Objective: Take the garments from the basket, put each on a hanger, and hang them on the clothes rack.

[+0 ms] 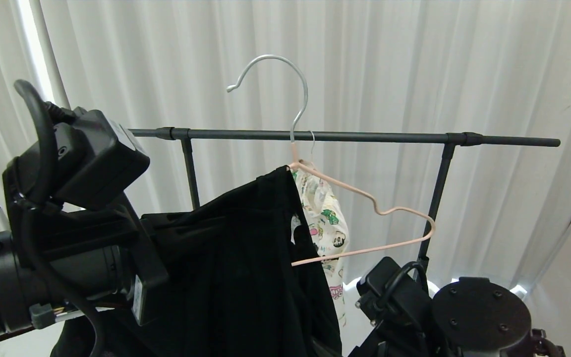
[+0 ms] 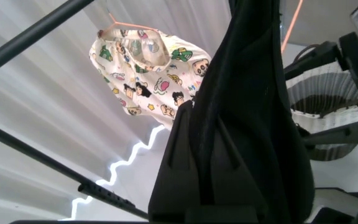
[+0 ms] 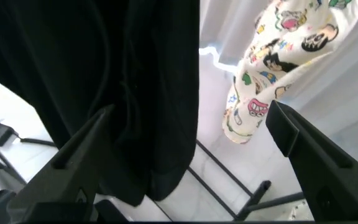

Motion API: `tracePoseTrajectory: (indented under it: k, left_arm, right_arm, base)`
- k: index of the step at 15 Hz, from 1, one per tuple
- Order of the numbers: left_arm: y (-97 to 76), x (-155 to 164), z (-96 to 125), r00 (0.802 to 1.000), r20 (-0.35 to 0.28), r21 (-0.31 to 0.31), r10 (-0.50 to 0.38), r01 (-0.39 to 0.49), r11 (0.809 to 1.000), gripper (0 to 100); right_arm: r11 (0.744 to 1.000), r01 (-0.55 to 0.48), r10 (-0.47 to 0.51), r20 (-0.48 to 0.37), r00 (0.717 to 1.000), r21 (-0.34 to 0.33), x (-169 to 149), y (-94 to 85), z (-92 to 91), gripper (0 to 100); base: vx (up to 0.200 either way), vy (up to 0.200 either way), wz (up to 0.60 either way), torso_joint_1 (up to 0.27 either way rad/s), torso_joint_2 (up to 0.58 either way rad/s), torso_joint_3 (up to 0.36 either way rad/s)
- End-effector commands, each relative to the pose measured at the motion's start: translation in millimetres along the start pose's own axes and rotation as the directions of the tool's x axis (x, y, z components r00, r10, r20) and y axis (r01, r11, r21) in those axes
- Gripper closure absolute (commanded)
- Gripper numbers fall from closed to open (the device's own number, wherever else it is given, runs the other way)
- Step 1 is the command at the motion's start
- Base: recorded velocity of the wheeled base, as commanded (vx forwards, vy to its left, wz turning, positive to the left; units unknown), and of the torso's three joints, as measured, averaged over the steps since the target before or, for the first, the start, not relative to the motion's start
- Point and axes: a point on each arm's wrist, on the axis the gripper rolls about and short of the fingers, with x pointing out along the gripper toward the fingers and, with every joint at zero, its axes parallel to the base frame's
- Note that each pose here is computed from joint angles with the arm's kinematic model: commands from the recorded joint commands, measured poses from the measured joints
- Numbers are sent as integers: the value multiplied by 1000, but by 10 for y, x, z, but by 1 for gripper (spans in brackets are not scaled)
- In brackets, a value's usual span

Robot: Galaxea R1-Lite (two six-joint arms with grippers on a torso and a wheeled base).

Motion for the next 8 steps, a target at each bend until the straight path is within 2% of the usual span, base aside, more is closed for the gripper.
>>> tracePoseTrajectory:
  k: [1,4,8]
  left_arm:
    - [-6,-6,18,1000,8,1,-3,3,1000,100]
    - [-11,-9,12,1000,7,2,-5,5,1000,100]
    - [0,-15,-50,999,-20,-1,27,-27,1000,100]
  right_arm:
    - [1000,23,-23,-24,999,-8,52,-5,-56,0]
    - [994,110,-111,-62,992,-21,86,-89,-109,0]
    - [947,318,-321,-102,941,-43,-40,-596,-162,0]
  base:
    - [0,0,0,0,0,0]
    - [0,0,0,0,0,0]
    - [0,0,0,0,0,0]
